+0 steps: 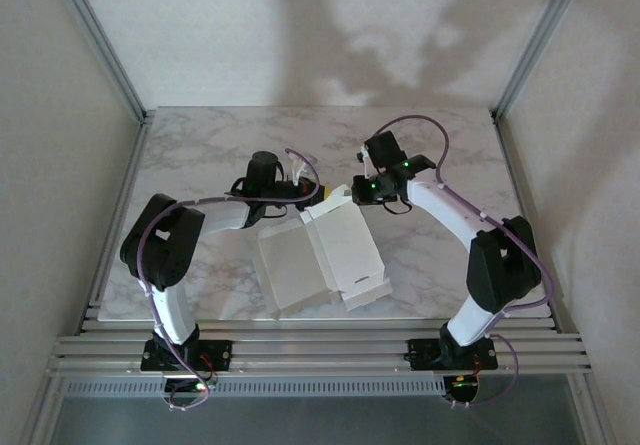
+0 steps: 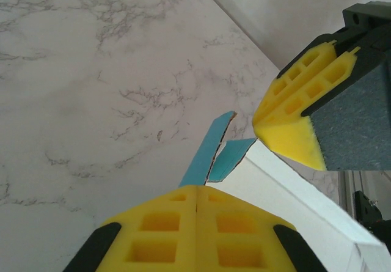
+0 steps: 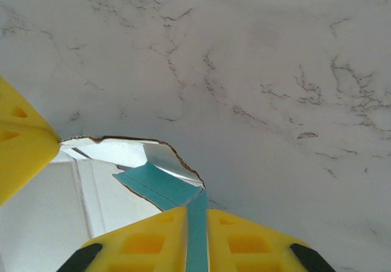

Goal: Fold the paper box

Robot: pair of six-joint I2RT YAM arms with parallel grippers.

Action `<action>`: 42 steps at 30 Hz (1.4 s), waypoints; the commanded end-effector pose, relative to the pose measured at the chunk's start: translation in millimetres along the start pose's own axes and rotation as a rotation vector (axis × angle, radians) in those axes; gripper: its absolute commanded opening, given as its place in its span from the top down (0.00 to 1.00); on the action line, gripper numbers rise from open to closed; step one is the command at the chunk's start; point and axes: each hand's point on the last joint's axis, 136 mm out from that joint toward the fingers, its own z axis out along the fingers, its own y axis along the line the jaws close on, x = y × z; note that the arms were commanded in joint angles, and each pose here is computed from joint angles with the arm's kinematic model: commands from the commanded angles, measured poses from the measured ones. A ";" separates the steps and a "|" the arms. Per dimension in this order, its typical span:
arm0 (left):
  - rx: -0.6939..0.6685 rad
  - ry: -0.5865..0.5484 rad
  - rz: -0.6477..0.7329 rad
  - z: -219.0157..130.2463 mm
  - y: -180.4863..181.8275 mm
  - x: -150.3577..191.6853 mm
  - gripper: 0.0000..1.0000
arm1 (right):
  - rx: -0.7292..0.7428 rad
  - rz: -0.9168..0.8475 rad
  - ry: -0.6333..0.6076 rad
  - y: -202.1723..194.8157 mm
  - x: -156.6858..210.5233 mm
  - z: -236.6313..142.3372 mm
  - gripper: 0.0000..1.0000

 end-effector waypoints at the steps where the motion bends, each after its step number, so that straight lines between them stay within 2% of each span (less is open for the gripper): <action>1: 0.042 -0.044 0.040 -3.8 -18.8 -17.5 1.00 | 0.046 -0.029 0.046 -5.8 12.0 9.6 0.85; 11: 0.044 -0.047 0.039 -5.9 -22.5 -18.7 1.00 | 0.035 -0.059 0.051 9.0 7.6 15.0 0.86; 19: 0.042 -0.042 0.028 -4.2 -20.8 -16.7 1.00 | -0.047 -0.052 0.057 24.4 9.7 18.5 0.87; 26: 0.009 -0.025 0.032 -4.9 -15.0 -14.9 1.00 | 0.025 -0.031 0.036 10.2 6.5 15.0 0.88; 29: -0.007 -0.023 0.034 -7.7 -11.3 -17.9 1.00 | 0.014 -0.010 -0.002 6.6 -2.2 1.8 0.83; 35: -0.056 -0.028 0.024 -13.0 -0.4 -32.6 1.00 | -0.078 0.022 -0.067 9.6 -11.0 -38.2 0.68; 38: -0.087 -0.023 0.019 -13.1 7.3 -39.3 1.00 | -0.149 0.028 -0.064 22.2 -4.7 -52.2 0.62; 42: -0.158 0.013 -0.024 -13.6 24.5 -36.1 1.00 | -0.234 0.067 -0.023 39.1 16.9 -53.0 0.58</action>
